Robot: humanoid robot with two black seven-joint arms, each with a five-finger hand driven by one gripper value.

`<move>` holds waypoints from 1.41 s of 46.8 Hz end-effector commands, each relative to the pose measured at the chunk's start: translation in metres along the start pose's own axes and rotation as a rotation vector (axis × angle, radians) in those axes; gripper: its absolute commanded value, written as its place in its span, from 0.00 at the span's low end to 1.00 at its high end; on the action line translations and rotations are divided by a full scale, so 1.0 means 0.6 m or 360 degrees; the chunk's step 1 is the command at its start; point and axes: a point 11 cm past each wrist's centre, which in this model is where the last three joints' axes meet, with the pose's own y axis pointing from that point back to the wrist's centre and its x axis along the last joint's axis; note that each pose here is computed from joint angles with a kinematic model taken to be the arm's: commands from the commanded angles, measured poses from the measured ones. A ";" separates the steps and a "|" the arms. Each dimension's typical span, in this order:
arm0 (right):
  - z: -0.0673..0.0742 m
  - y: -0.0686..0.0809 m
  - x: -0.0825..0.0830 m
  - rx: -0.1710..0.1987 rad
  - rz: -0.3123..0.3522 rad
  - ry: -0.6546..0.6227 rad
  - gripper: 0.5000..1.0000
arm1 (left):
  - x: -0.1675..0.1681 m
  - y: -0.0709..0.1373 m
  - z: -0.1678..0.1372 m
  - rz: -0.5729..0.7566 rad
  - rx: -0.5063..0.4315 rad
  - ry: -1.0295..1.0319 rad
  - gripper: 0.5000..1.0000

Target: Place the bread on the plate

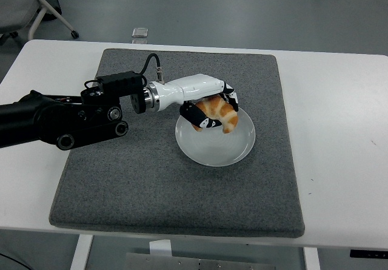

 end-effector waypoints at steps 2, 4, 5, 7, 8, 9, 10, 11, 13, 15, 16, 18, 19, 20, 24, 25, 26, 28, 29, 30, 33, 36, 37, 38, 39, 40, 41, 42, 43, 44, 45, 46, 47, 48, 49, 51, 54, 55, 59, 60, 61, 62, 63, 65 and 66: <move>0.000 0.000 0.000 0.0000 0.0000 0.0000 0.86 | -0.011 0.004 -0.008 -0.0007 0.0018 0.0018 0.00; 0.000 0.000 0.000 0.0000 0.0000 0.0000 0.86 | -0.014 0.004 -0.009 -0.0010 0.0021 0.0024 0.00; 0.000 0.000 0.000 0.0000 0.0000 0.0000 0.86 | -0.014 0.005 -0.010 -0.0008 0.0024 0.0025 0.00; 0.000 0.000 0.000 0.0000 0.0000 0.0000 0.86 | -0.018 0.005 -0.012 -0.0011 0.0029 0.0030 0.00; 0.000 0.000 0.000 0.0000 0.0000 0.0000 0.86 | -0.018 0.006 -0.013 -0.0011 0.0030 0.0034 0.00; 0.000 0.000 0.000 0.0000 0.0000 0.0000 0.86 | -0.021 0.006 -0.013 -0.0014 0.0029 0.0036 0.00; 0.000 0.000 0.000 0.0000 0.0000 0.0000 0.86 | -0.020 0.006 -0.013 -0.0011 0.0029 0.0035 0.00; 0.000 0.000 0.000 0.0000 0.0000 0.0000 0.86 | -0.021 0.006 -0.014 -0.0012 0.0030 0.0037 0.00; 0.000 0.000 0.000 0.0000 0.0000 0.0000 0.86 | -0.023 0.007 -0.015 -0.0011 0.0034 0.0042 0.00; 0.000 0.000 0.000 0.0000 0.0000 0.0000 0.86 | -0.027 0.008 -0.017 -0.0014 0.0037 0.0047 0.00; 0.000 0.000 0.000 0.0000 0.0000 0.0000 0.86 | -0.028 0.008 -0.018 -0.0014 0.0040 0.0048 0.00; 0.000 0.000 0.000 0.0000 0.0000 0.0000 0.86 | -0.028 0.009 -0.020 -0.0011 0.0046 0.0051 0.00; 0.000 0.000 0.000 0.0000 0.0000 0.0000 0.86 | -0.028 0.009 -0.022 -0.0012 0.0051 0.0049 0.00; 0.000 0.000 0.000 0.0000 0.0000 0.0000 0.86 | -0.028 0.009 -0.023 -0.0010 0.0053 0.0051 0.00; 0.000 0.000 0.000 0.0000 0.0000 0.0000 0.86 | -0.042 0.006 -0.021 -0.0026 0.0048 0.0073 0.00; 0.000 0.000 0.000 0.0000 -0.0002 0.0000 0.86 | -0.047 0.006 -0.022 -0.0031 0.0052 0.0081 0.00; 0.000 0.000 0.000 0.0000 0.0000 0.0000 0.86 | -0.050 0.004 -0.022 -0.0034 0.0051 0.0085 0.00; 0.000 0.000 0.000 0.0000 0.0000 0.0000 0.86 | -0.054 0.004 -0.023 -0.0036 0.0056 0.0091 0.00; 0.000 0.000 0.000 0.0000 0.0000 0.0000 0.86 | -0.053 0.004 -0.025 -0.0035 0.0061 0.0090 0.00; 0.000 0.000 0.000 0.0000 0.0000 0.0000 0.86 | -0.054 0.005 -0.027 -0.0035 0.0066 0.0090 0.00; 0.000 0.000 0.000 0.0000 0.0000 0.0000 0.86 | -0.054 0.004 -0.029 -0.0034 0.0073 0.0089 0.00; 0.000 0.000 0.000 0.0000 0.0000 0.0000 0.86 | -0.055 0.002 -0.026 -0.0035 0.0067 0.0091 0.00; 0.000 0.000 0.000 0.0000 0.0000 0.0000 0.86 | -0.055 0.001 -0.027 -0.0035 0.0069 0.0090 0.00; 0.000 0.000 0.000 0.0000 0.0000 0.0000 0.86 | -0.055 0.001 -0.028 -0.0034 0.0071 0.0090 0.00; 0.000 0.000 0.000 0.0000 0.0000 0.0000 0.86 | -0.055 0.001 -0.028 -0.0034 0.0071 0.0090 0.00; 0.000 0.000 0.000 0.0000 0.0000 0.0000 0.86 | -0.055 0.001 -0.028 -0.0034 0.0072 0.0092 0.00; 0.000 0.000 0.000 0.0000 0.0000 0.0000 0.86 | -0.054 0.001 -0.029 -0.0031 0.0073 0.0089 0.00; 0.000 0.000 0.000 0.0000 0.0000 0.0000 0.86 | -0.054 0.001 -0.029 -0.0030 0.0076 0.0091 0.00; 0.000 0.000 0.000 0.0000 0.0000 0.0000 0.86 | -0.054 0.001 -0.030 -0.0030 0.0078 0.0090 0.00; 0.000 0.000 0.000 0.0000 0.0000 0.0000 0.86 | -0.053 0.001 -0.031 -0.0028 0.0081 0.0094 0.00; 0.000 0.000 0.000 0.0000 0.0000 0.0000 0.86 | -0.052 0.001 -0.031 -0.0022 0.0082 0.0099 0.00; 0.000 0.000 0.000 0.0000 0.0000 0.0000 0.86 | -0.052 0.001 -0.031 -0.0019 0.0084 0.0108 0.00; 0.000 0.000 0.000 0.0000 0.0000 0.0000 0.86 | -0.051 0.001 -0.031 -0.0014 0.0085 0.0115 0.00; 0.000 0.000 0.000 0.0000 0.0000 0.0000 0.86 | -0.050 0.001 -0.032 -0.0014 0.0087 0.0115 0.00; 0.000 0.000 0.000 0.0000 0.0000 0.0000 0.86 | -0.050 0.001 -0.032 -0.0014 0.0087 0.0115 0.00; 0.000 0.000 0.000 0.0000 0.0000 0.0000 0.86 | -0.051 0.001 -0.033 -0.0014 0.0088 0.0119 0.02; 0.000 0.000 0.000 0.0000 0.0000 0.0000 0.86 | -0.050 0.002 -0.036 -0.0009 0.0097 0.0119 0.14; 0.000 0.000 0.000 0.0000 0.0000 0.0000 0.86 | -0.048 0.002 -0.037 -0.0005 0.0102 0.0121 0.22; 0.000 0.000 0.000 0.0000 0.0000 0.0000 0.86 | -0.048 0.000 -0.040 0.0002 0.0109 0.0119 0.32; 0.000 0.000 0.000 0.0000 0.0000 0.0000 0.86 | -0.048 0.000 -0.040 0.0002 0.0109 0.0119 0.35; 0.000 0.000 0.000 0.0000 0.0000 0.0000 0.86 | -0.049 0.000 -0.040 0.0002 0.0110 0.0123 0.40; 0.000 0.000 0.000 0.0000 0.0000 0.0000 0.86 | -0.051 0.001 -0.041 0.0000 0.0112 0.0129 0.45; 0.000 0.000 0.000 0.0000 0.0000 0.0000 0.86 | -0.054 0.002 -0.042 0.0000 0.0117 0.0135 0.46; 0.000 0.000 0.000 0.0000 0.0000 0.0000 0.86 | -0.056 0.003 -0.045 0.0000 0.0124 0.0140 0.47; 0.000 0.000 0.000 0.0000 0.0000 0.0000 0.86 | -0.056 0.002 -0.044 -0.0001 0.0122 0.0141 0.47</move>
